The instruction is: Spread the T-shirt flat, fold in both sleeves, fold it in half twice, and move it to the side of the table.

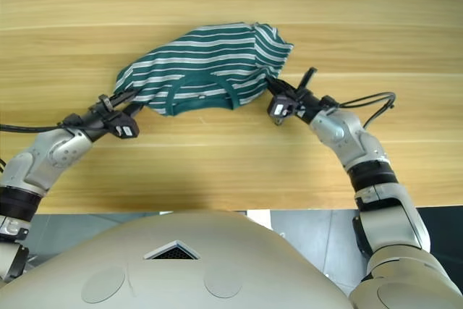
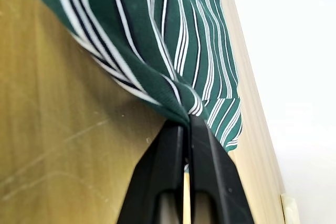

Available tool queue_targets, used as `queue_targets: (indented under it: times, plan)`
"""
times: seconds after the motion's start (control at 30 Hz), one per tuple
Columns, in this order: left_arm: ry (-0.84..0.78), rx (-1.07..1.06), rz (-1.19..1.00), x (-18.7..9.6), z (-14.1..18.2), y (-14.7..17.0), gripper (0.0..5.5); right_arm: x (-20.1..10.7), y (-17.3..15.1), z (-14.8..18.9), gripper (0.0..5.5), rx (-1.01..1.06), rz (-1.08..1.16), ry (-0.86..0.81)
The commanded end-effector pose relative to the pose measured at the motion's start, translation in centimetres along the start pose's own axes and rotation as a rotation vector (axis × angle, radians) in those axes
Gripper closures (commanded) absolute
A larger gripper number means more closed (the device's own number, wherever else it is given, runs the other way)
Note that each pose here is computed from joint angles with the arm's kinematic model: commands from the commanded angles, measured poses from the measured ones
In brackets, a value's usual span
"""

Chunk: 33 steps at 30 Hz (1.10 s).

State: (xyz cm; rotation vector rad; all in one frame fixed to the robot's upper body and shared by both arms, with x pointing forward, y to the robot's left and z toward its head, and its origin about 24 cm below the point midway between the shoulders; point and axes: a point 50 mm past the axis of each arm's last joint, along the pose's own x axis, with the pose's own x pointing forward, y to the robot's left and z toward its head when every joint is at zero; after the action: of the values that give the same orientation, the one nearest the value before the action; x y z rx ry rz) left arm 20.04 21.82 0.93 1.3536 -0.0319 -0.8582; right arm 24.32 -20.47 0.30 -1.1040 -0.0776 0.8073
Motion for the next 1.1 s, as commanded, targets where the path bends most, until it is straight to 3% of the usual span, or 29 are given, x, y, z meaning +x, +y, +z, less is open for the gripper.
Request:
queue_targets:
  times: [0.03,0.17,0.3,0.63,0.83,0.97,1.03,1.1]
  plan:
    - [0.014,-0.026,-0.139,-0.6,0.2,-3.1,4.57,-0.3,2.1,-0.7,5.5,0.019,0.088,0.055]
    - [0.024,-0.012,-0.042,-0.6,-0.1,-1.8,4.97,-0.4,1.9,-0.7,5.5,0.017,0.077,0.051]
    - [-0.104,-0.135,0.229,-0.9,1.4,1.9,5.47,-0.6,0.0,0.7,5.5,0.103,-0.041,-0.077]
    - [-0.372,-0.407,0.409,-1.3,2.9,4.8,5.5,-2.5,-4.4,4.3,5.5,0.269,-0.228,-0.384]
    - [-0.744,-0.6,0.453,-4.9,5.6,6.6,5.5,-6.3,-6.4,8.1,5.5,0.46,-0.266,-0.745]
    - [-0.908,-0.716,0.524,-6.3,5.2,8.4,5.5,-7.6,-8.1,9.1,5.5,0.571,-0.308,-0.946]
    - [-0.981,-0.778,0.552,-6.3,4.5,9.4,5.5,-7.2,-9.2,8.9,5.5,0.627,-0.349,-1.005]
    - [-0.958,-0.844,0.585,-4.3,2.5,10.6,5.5,-4.4,-10.8,7.2,5.5,0.646,-0.429,-0.914]
